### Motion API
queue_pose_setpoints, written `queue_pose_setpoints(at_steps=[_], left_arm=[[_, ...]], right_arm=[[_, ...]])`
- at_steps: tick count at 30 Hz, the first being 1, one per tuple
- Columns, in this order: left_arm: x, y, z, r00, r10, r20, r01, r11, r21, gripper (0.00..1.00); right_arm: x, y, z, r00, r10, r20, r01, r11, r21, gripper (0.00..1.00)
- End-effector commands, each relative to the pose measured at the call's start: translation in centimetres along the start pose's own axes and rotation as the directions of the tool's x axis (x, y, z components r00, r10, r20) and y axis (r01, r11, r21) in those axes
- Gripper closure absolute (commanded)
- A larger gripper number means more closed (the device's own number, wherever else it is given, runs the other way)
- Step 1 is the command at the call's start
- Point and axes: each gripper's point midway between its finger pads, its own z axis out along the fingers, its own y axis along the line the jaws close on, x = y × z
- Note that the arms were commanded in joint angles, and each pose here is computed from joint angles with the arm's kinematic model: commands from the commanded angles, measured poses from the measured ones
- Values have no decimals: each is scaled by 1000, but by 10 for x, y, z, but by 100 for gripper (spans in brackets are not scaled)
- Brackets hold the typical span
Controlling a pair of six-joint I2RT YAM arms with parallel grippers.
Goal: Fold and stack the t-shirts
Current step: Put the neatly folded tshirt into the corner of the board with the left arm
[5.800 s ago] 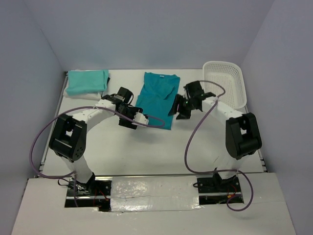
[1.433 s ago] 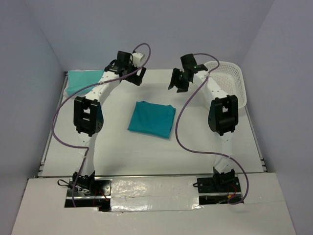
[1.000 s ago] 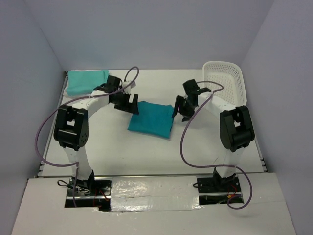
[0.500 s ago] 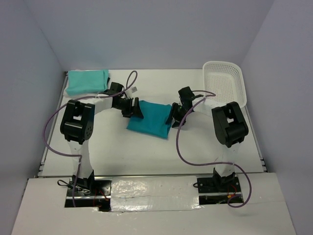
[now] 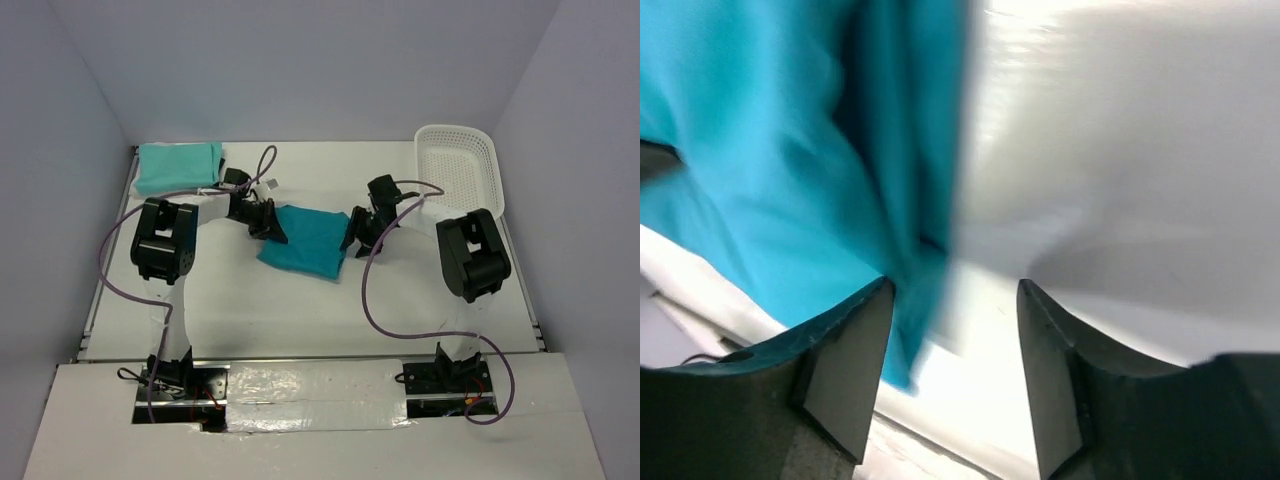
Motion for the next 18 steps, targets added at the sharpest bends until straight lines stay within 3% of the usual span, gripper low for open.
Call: queue_pose_setpoints(at_steps=[1, 4, 10, 12, 13, 18], left_arm=[[-43, 5, -37, 981, 162, 105, -139, 971, -194, 100], [-68, 21, -59, 963, 245, 109, -192, 914, -357, 100], [-125, 44, -108, 930, 343, 135, -223, 816, -534, 100], [-152, 55, -130, 916, 367, 161, -201, 769, -607, 100], [-164, 70, -149, 904, 399, 151, -201, 711, -673, 100], [-225, 74, -200, 822, 533, 198, -183, 579, -795, 100]], right_arm=[[-27, 6, -49, 989, -87, 122, 82, 996, 46, 39], [-37, 10, -80, 976, -128, 179, 116, 990, 75, 38], [-42, 1, -106, 964, -189, 187, 158, 973, 168, 37], [-43, -4, -107, 962, -199, 185, 163, 967, 197, 37], [-42, -5, -107, 963, -201, 181, 164, 966, 201, 37], [-41, -10, -104, 964, -200, 176, 161, 963, 217, 37]])
